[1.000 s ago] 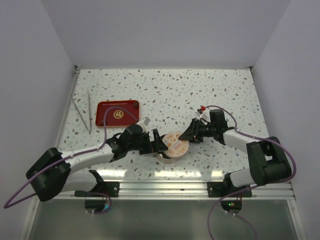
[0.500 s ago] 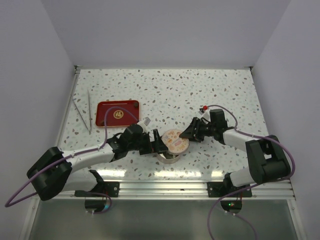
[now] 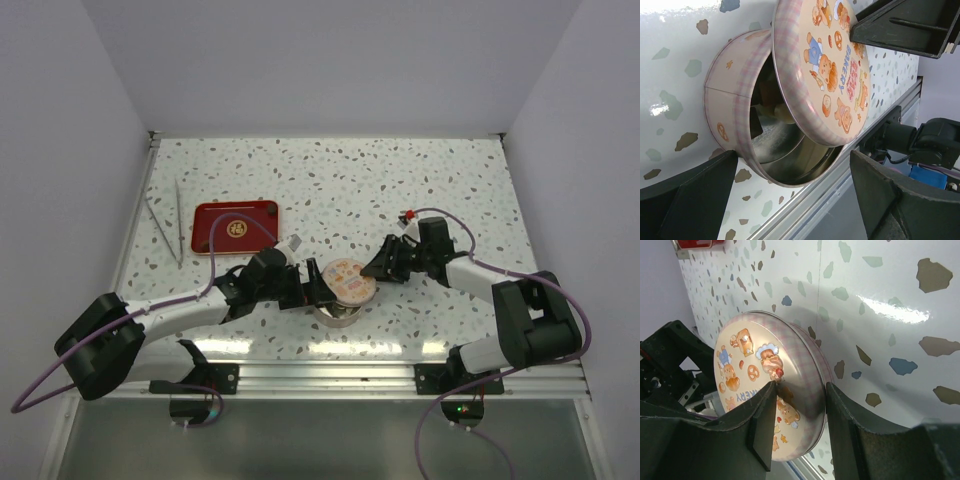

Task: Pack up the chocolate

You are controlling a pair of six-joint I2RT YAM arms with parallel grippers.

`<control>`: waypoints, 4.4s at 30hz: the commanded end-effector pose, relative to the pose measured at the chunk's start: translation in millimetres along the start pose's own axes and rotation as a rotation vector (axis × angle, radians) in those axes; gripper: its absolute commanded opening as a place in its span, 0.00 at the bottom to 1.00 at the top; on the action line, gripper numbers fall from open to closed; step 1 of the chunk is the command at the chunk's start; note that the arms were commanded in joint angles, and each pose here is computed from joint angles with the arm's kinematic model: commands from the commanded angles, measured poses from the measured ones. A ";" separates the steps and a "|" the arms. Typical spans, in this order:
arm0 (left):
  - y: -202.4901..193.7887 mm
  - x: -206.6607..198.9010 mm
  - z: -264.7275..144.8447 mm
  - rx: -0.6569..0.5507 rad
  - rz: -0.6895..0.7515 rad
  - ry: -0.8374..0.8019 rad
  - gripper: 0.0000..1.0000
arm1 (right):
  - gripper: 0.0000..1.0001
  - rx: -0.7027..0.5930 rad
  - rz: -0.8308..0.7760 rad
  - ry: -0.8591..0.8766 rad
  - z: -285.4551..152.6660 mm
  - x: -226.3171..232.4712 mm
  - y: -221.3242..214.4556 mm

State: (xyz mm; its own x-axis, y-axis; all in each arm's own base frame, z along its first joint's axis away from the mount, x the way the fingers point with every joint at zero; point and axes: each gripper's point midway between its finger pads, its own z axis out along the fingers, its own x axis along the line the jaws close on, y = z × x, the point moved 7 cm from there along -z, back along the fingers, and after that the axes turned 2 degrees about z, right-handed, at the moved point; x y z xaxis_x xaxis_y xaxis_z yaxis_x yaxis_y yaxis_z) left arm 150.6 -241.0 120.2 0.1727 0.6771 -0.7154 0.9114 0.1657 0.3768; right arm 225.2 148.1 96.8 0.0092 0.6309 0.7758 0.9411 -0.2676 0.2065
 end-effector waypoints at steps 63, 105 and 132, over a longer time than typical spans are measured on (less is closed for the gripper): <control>14.3 -14.7 0.9 -0.044 0.015 -0.040 0.87 | 0.38 0.062 -0.136 -0.093 4.4 21.2 -15.9; 10.4 -9.1 -3.0 -0.041 -0.009 -0.009 0.30 | 0.38 0.066 -0.154 -0.063 6.2 38.6 -15.4; 10.2 -8.5 -2.6 -0.038 -0.012 -0.009 0.00 | 0.38 0.079 -0.155 -0.035 7.4 46.9 -18.5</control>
State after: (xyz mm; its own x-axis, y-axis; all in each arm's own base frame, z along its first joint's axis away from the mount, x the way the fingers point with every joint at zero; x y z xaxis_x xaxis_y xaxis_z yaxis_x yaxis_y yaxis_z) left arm 150.9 -233.4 118.2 0.1087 0.7059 -0.6999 0.9160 0.2024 0.3464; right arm 212.2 176.1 116.9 -0.0961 0.7094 0.6982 0.9530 -0.1370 0.2704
